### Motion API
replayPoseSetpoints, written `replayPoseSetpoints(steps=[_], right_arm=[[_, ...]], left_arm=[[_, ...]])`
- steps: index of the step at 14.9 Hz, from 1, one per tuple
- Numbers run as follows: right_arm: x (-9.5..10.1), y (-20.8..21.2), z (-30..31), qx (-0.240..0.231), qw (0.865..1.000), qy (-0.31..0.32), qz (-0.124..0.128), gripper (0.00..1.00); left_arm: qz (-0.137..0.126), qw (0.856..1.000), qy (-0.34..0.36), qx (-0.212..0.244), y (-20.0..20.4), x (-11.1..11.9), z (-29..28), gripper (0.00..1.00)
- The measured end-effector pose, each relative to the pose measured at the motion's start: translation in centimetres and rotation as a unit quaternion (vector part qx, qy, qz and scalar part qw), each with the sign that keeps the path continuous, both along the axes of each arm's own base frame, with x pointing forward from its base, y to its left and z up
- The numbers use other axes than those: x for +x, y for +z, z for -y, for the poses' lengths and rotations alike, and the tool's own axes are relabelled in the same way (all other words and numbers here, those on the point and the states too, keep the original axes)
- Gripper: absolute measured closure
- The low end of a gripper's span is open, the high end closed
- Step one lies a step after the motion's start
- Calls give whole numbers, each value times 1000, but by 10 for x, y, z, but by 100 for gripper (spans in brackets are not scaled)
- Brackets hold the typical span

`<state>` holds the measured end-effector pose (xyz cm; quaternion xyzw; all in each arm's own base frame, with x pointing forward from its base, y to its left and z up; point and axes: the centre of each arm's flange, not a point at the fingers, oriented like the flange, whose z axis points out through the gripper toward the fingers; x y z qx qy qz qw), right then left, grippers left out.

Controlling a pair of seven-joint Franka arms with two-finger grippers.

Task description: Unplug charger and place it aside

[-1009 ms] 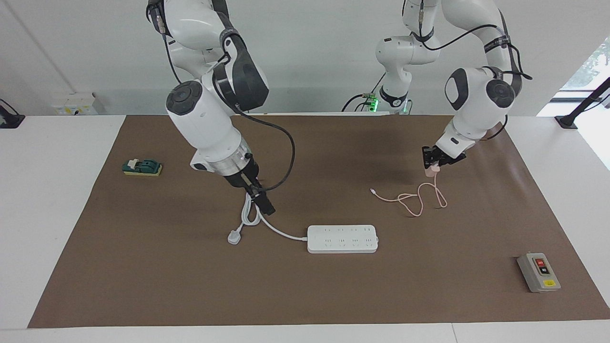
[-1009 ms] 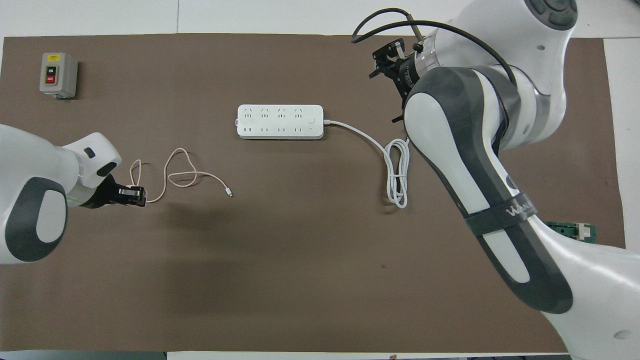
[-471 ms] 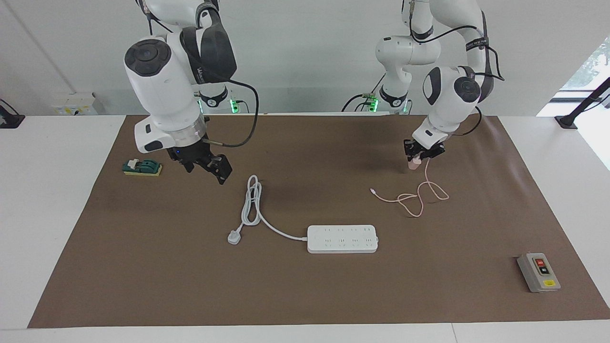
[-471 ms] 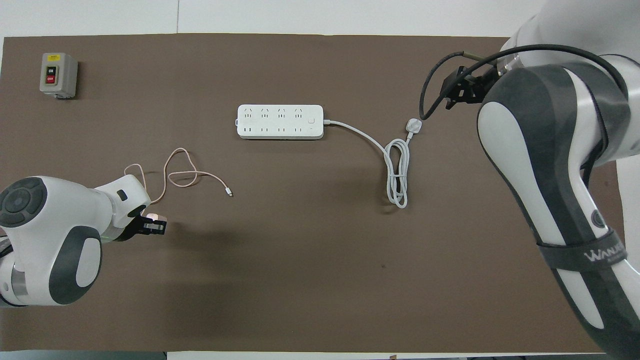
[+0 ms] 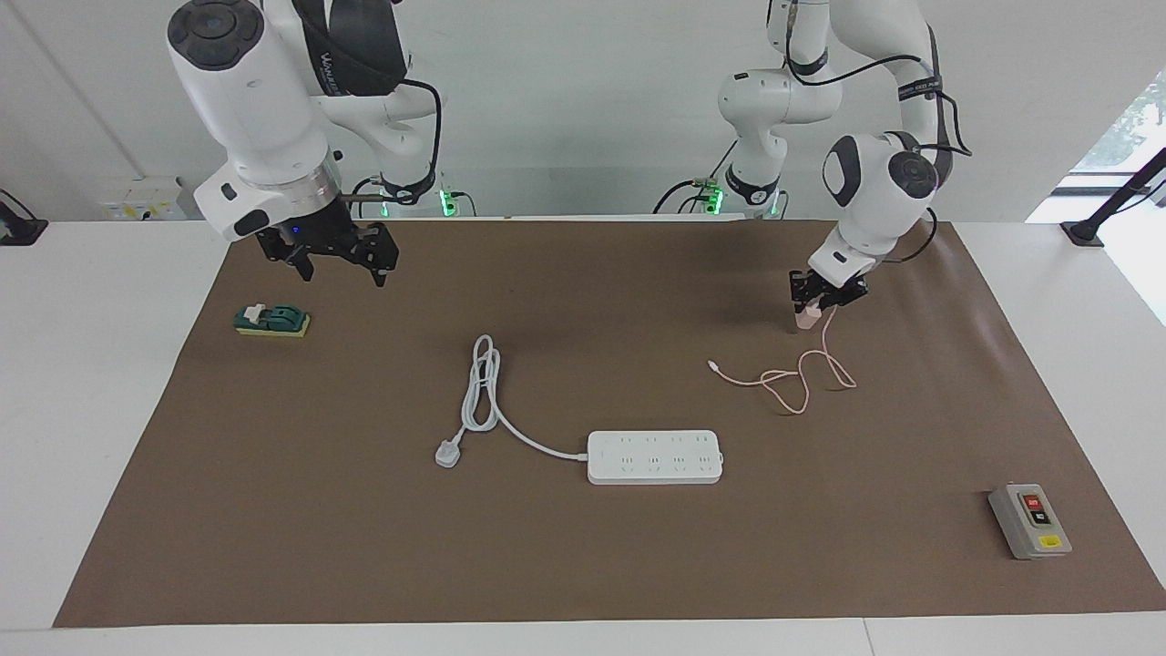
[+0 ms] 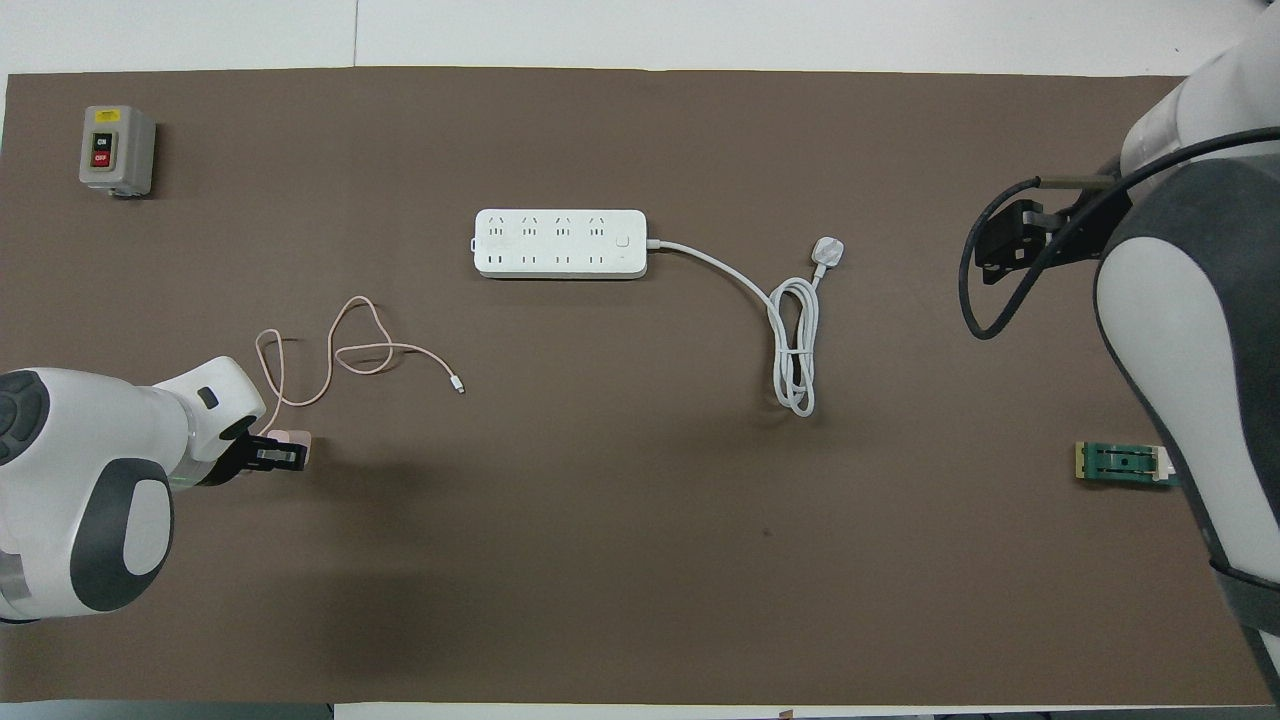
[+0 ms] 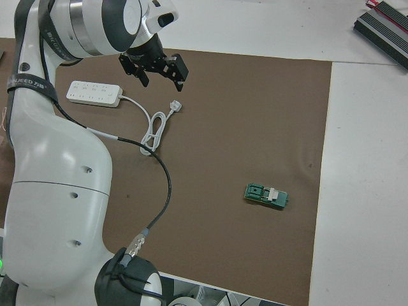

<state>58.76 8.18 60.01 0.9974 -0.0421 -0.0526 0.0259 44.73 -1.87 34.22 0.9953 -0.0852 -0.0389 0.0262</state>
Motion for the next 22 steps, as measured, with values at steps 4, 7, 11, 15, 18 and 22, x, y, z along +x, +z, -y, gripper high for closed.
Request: replayPoseSetpoints(steps=[4, 7, 11, 15, 18, 22], right_arm=[[-20, -11, 10, 5, 1000, -3, -1, 0], [-21, -18, 27, 8, 1000, -8, 11, 0], [-18, -25, 46, 11, 1000, -7, 6, 0], [-19, -25, 47, 12, 1000, 2, 5, 0], [-21, -22, 47, 12, 1000, 2, 4, 0], [-23, -21, 46, 10, 1000, -17, 1, 0]], left_arm=[[-2, 1000, 7, -3, -3, -2, -36, 9], [12, 1000, 16, -3, 5, 3, -56, 0], [41, 999, 17, -2, 38, 27, -60, 0], [44, 998, 53, -3, 103, 54, -63, 0], [34, 996, 85, -5, 160, 63, -65, 0], [8, 993, 114, -4, 222, 60, -60, 0]])
